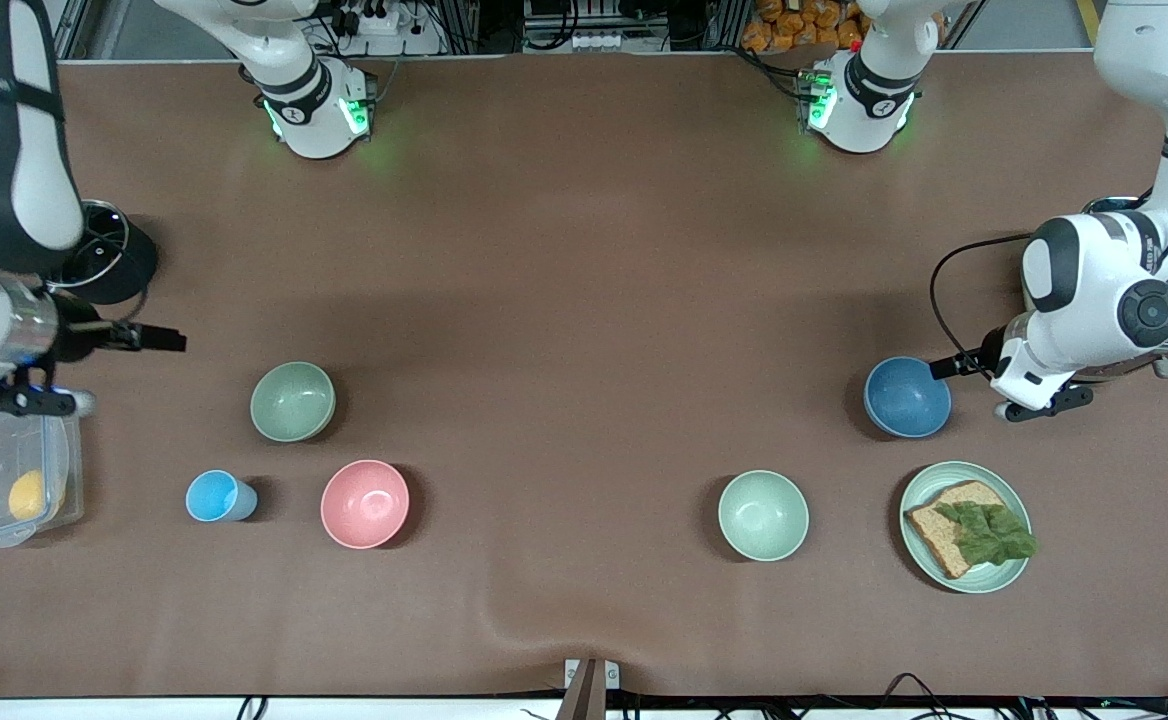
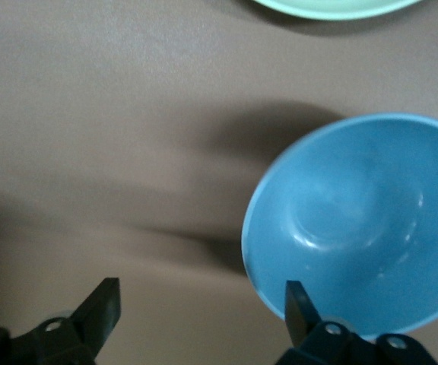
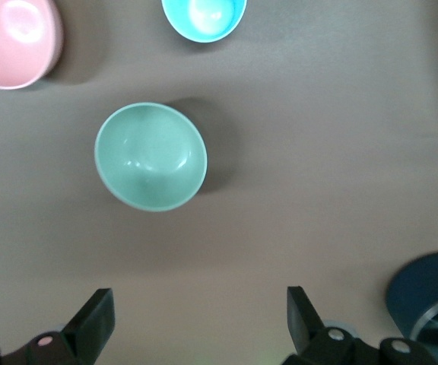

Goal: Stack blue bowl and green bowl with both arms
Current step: 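Grasp the blue bowl with the left gripper while the right gripper grasps the green bowl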

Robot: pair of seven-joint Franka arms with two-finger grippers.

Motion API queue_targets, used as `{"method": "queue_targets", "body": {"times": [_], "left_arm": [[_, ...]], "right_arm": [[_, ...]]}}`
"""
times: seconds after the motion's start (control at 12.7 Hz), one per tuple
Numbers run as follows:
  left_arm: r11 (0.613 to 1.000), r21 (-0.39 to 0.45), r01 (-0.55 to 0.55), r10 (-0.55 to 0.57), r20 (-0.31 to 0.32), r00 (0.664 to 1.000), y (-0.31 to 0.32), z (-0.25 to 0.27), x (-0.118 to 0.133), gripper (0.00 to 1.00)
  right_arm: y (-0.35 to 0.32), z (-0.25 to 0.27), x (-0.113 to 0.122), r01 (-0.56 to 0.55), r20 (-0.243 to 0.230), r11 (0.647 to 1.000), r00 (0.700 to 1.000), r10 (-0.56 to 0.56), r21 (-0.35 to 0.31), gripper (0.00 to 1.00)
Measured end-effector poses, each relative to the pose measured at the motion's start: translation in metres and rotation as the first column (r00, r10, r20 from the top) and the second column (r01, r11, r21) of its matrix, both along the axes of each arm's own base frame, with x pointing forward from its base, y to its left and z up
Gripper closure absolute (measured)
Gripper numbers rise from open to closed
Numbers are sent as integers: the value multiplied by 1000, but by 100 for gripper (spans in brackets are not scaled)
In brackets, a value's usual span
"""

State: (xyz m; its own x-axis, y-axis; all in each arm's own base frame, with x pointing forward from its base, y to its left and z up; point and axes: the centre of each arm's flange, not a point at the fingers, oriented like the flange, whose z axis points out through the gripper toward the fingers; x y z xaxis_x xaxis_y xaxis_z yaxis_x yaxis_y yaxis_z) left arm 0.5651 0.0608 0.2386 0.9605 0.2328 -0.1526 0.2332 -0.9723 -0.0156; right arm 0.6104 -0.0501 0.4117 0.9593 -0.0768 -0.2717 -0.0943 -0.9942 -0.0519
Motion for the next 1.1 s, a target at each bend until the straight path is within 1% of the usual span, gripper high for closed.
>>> {"method": "queue_targets", "body": {"times": [0.08,0.16,0.24,0.32,0.39,0.47,0.63,0.71,0.79,0.87,1.02,1.1], "left_arm": [[1000,-1,-4,4,2,1000,2,-1,3,7],[1000,-3,-5,5,3,1000,3,-3,6,16],[1000,-4,-6,6,3,1000,4,-4,8,17],[1000,-6,-6,6,2,1000,4,-7,9,22],[1000,-8,-5,5,-1,1000,3,-10,11,31],[1000,-10,-3,3,-5,1000,2,-13,12,32],[1000,-13,-2,2,-8,1000,1,-17,14,40],[1000,-14,0,0,-10,1000,0,-19,14,46],[1000,-15,1,-1,-12,1000,-1,-20,15,46],[1000,-16,2,-2,-13,1000,-2,-22,16,55],[1000,-17,3,-4,-14,1000,-3,-23,17,81],[1000,-18,5,-5,-13,1000,-4,-23,17,90]], "right_arm": [[-1,-23,7,-17,-5,1000,1000,17,5,0],[-4,-43,12,-34,-4,999,999,34,11,0],[-8,-61,17,-45,-4,999,999,45,16,0],[-12,-75,20,-50,-3,999,999,51,19,0],[-14,-86,22,-53,1,998,999,53,19,0],[-13,-95,25,-56,5,998,998,56,20,0],[-11,-117,29,-60,6,998,998,60,22,0],[-9,-131,30,-62,0,998,998,62,24,0],[-7,-147,32,-65,-3,998,998,65,27,0],[-3,-164,33,-65,-2,997,998,65,32,0],[1,-196,34,-55,-14,997,998,56,49,0],[2,-208,32,-48,-27,997,998,49,58,0]]}}
